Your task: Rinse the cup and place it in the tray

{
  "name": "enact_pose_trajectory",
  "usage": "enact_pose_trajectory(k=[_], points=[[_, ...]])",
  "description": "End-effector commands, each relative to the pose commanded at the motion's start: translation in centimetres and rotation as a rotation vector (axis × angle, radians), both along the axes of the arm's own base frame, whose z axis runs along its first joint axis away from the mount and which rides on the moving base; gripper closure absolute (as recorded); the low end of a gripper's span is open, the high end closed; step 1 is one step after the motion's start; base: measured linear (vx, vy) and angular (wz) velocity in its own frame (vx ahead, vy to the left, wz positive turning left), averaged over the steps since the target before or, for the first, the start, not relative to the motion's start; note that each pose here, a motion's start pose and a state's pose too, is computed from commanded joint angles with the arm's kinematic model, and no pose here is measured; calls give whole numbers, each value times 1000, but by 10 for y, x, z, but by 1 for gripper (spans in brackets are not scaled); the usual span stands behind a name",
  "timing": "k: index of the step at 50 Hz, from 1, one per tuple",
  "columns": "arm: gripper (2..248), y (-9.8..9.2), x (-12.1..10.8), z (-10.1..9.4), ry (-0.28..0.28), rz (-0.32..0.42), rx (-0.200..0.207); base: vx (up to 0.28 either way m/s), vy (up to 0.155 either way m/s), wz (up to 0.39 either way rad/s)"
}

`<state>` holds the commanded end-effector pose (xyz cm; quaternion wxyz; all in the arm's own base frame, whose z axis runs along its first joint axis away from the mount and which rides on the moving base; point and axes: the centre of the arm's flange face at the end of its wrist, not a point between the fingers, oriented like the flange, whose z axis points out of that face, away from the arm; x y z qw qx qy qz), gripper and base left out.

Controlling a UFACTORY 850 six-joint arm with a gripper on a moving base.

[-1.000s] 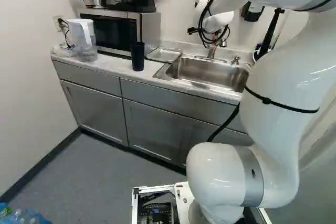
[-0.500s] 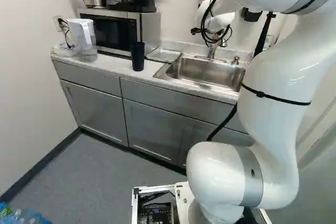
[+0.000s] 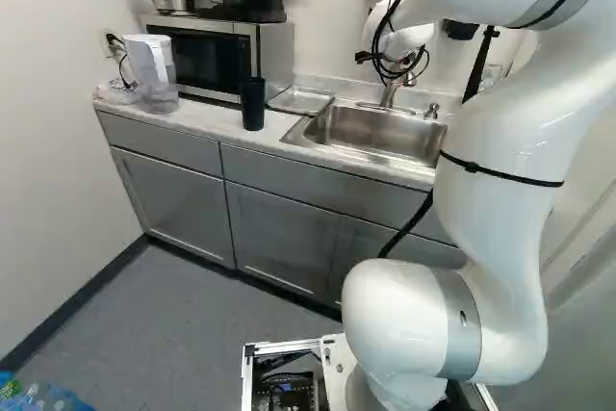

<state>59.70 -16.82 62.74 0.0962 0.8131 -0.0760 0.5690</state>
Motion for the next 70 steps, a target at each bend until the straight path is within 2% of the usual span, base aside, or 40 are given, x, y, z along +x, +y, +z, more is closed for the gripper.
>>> enact_pose_trajectory(k=[37,70], points=[[3,-3,5,4,-50,0,-12,0,0,0],[3,-8,27,7,-115,6,-28,0,0,0]])
